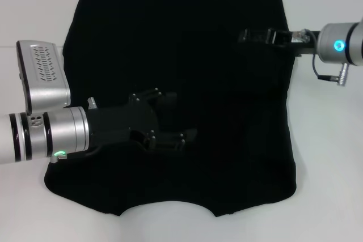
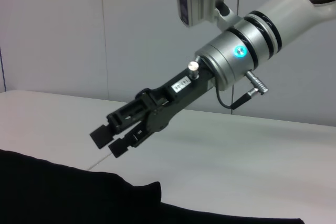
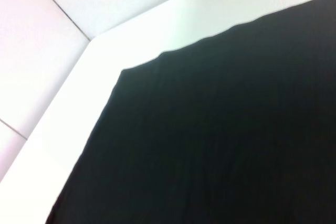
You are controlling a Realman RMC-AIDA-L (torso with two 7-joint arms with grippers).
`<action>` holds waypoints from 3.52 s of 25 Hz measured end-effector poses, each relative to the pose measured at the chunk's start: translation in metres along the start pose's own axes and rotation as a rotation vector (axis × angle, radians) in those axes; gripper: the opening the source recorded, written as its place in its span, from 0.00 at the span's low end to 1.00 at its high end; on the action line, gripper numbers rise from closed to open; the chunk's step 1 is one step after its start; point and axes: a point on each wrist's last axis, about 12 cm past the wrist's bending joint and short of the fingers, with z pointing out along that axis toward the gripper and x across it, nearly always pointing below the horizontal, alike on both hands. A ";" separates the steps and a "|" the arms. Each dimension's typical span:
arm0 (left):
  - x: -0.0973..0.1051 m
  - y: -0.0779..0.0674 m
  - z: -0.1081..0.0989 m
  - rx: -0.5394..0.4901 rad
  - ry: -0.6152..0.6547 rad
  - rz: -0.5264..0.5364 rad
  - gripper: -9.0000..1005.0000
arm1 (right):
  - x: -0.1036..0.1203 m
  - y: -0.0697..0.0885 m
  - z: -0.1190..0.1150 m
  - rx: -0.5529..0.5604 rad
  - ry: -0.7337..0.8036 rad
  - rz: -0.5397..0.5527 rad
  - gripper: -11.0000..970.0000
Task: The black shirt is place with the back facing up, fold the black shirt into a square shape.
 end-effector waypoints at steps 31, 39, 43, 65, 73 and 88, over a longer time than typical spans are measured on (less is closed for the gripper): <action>-0.004 0.005 0.002 -0.018 0.006 0.015 0.95 | 0.026 -0.006 0.003 0.095 0.203 -0.028 0.96; -0.002 0.008 0.001 -0.042 0.018 0.018 0.94 | 0.021 0.006 0.018 0.113 0.070 -0.035 0.96; 0.000 0.009 0.000 -0.055 0.022 0.011 0.95 | 0.009 0.008 0.017 0.095 0.005 -0.034 0.96; 0.004 0.005 -0.081 -0.136 -0.004 -0.283 0.95 | 0.038 -0.018 -0.051 -0.323 0.069 -0.156 0.94; 0.025 0.001 -0.121 -0.256 0.171 -0.316 0.94 | 0.035 -0.013 -0.045 -0.313 0.059 -0.167 0.94; 0.033 0.004 -0.142 -0.341 0.263 -0.536 0.95 | 0.032 -0.004 -0.036 -0.314 0.054 -0.169 0.93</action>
